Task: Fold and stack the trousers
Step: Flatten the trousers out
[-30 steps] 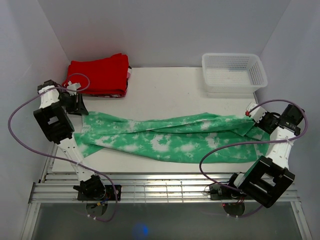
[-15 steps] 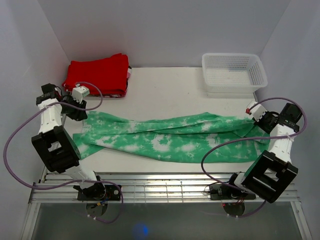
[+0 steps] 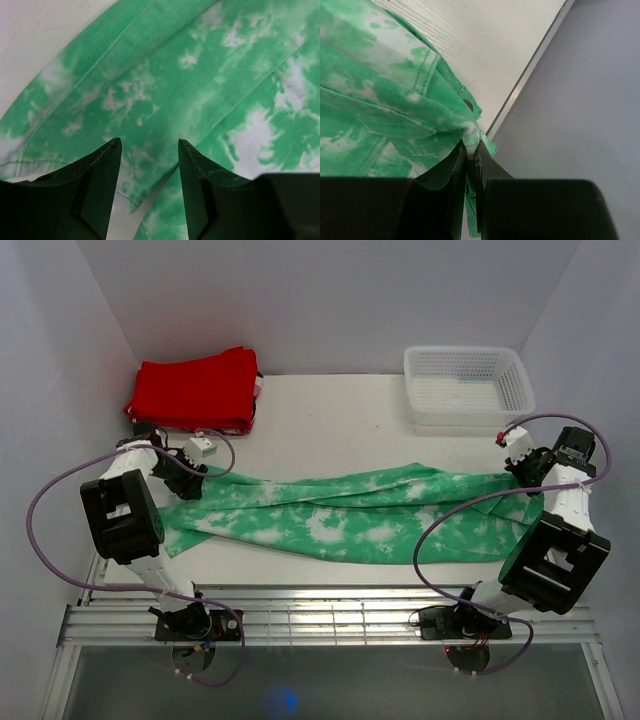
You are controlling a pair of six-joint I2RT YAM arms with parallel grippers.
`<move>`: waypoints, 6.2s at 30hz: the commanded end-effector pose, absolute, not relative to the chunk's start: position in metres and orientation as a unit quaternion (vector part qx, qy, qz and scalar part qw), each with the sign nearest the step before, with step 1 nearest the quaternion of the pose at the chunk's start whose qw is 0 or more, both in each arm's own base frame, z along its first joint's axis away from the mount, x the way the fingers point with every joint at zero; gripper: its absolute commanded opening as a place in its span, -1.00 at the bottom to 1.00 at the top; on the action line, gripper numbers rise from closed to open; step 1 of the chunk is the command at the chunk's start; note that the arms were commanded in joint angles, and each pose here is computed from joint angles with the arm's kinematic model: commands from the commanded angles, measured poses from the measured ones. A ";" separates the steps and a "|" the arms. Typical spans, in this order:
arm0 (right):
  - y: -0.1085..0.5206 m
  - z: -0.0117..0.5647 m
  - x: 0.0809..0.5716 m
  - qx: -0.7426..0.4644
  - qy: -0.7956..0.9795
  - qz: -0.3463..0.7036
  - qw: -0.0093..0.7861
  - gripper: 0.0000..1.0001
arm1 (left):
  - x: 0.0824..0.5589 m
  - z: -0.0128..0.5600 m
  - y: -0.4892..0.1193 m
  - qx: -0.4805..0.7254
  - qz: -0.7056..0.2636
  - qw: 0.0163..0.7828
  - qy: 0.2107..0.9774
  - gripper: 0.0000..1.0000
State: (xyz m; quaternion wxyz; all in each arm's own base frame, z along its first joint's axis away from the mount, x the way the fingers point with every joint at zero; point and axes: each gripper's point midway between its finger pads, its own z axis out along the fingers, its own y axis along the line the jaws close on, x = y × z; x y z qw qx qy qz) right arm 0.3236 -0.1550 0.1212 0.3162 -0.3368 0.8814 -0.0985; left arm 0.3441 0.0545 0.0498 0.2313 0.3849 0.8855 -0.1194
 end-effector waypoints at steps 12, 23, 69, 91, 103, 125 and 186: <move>-0.163 0.118 0.328 -0.304 0.899 -0.101 0.300 -0.85 | 0.296 0.006 0.066 0.467 -0.064 0.143 0.870 0.25; -0.152 0.149 0.325 -0.339 0.869 -0.124 0.339 -0.85 | 0.352 0.093 0.058 0.407 -0.056 0.271 0.871 -1.00; -0.132 0.142 0.294 -0.406 0.842 -0.125 0.333 -0.85 | 0.300 0.073 0.049 0.299 -0.158 0.210 0.917 -0.29; -0.150 0.188 0.281 -0.404 0.785 -0.195 0.426 -0.85 | 0.266 0.180 0.081 0.307 -0.044 0.328 0.893 -1.00; -0.152 0.160 0.423 -0.307 0.837 -0.174 0.418 -0.85 | 0.450 0.147 0.143 0.051 -0.135 0.353 0.924 -1.00; -0.089 0.105 0.233 -0.431 0.881 -0.008 0.196 0.98 | 0.245 0.137 0.146 0.112 -0.103 0.229 0.962 0.93; -0.125 0.071 0.239 -0.414 0.893 -0.018 0.173 0.08 | 0.207 0.192 0.178 0.290 0.023 0.201 0.936 -1.00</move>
